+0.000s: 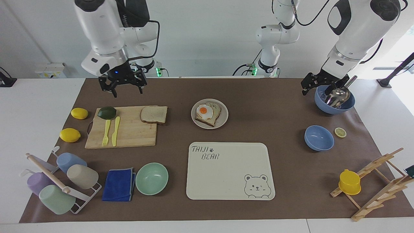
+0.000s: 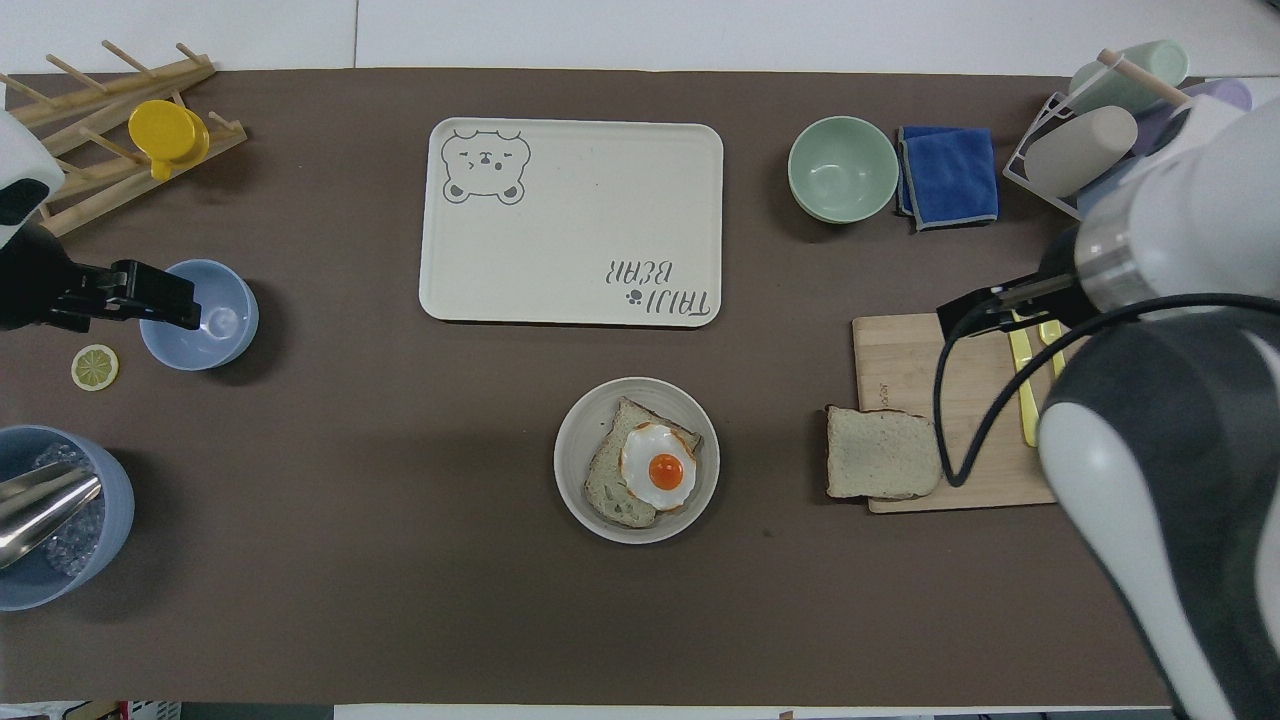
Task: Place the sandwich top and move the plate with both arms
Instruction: 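Grasp the bread slice and carry it over the white plate, then lower the bread slice onto the fried egg and open the right gripper, then lift the right gripper up and away from the sandwich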
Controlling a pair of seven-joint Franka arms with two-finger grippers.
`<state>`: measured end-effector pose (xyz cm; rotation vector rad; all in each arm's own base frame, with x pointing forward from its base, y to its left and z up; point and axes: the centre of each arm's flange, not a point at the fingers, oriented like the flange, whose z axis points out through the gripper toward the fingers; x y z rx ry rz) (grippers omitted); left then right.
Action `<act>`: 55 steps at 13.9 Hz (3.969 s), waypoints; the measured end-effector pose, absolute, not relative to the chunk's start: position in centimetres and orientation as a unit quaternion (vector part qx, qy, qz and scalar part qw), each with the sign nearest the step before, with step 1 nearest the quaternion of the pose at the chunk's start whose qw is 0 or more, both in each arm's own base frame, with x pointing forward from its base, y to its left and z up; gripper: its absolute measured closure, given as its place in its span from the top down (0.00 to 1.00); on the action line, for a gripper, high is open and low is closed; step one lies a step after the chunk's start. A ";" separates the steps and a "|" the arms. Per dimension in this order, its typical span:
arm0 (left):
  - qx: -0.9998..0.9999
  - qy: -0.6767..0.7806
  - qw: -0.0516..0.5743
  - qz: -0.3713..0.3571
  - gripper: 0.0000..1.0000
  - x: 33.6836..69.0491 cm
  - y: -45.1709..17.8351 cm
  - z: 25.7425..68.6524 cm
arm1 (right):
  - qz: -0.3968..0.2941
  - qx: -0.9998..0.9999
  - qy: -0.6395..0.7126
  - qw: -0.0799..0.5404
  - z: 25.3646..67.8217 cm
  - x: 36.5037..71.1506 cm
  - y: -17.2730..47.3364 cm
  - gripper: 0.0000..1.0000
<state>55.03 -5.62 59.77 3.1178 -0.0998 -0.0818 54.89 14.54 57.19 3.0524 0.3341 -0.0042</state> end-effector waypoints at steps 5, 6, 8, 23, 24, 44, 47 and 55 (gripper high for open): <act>0.999 -0.032 0.011 -0.026 1.00 55.0 -5.6 59.8 | -0.020 0.987 0.077 0.138 43.6 54.2 28.8 1.00; 0.999 -0.032 0.011 -0.026 1.00 55.0 -5.6 59.8 | -0.030 0.985 0.068 0.157 41.4 54.1 28.9 1.00; 0.999 -0.032 0.011 -0.026 1.00 55.0 -5.6 59.8 | -0.048 0.978 0.039 0.199 37.5 53.3 28.0 1.00; 0.999 -0.033 0.011 -0.026 1.00 55.0 -5.7 59.8 | -0.093 0.955 0.009 0.280 28.5 48.0 24.4 1.00; 0.999 -0.035 0.010 -0.026 1.00 55.0 -5.9 59.8 | -0.092 0.953 0.014 0.288 28.3 47.8 24.2 1.00; 0.999 -0.035 0.010 -0.031 1.00 54.9 -6.0 59.4 | -0.076 0.941 0.060 0.325 32.5 47.8 26.8 0.07; 0.999 -0.035 0.010 -0.031 1.00 54.9 -6.0 59.4 | -0.029 0.956 0.094 0.276 38.3 47.4 35.4 0.07; 0.999 -0.032 0.011 -0.023 1.00 55.1 -5.8 57.8 | 0.000 0.978 0.106 0.179 38.4 45.5 46.0 0.07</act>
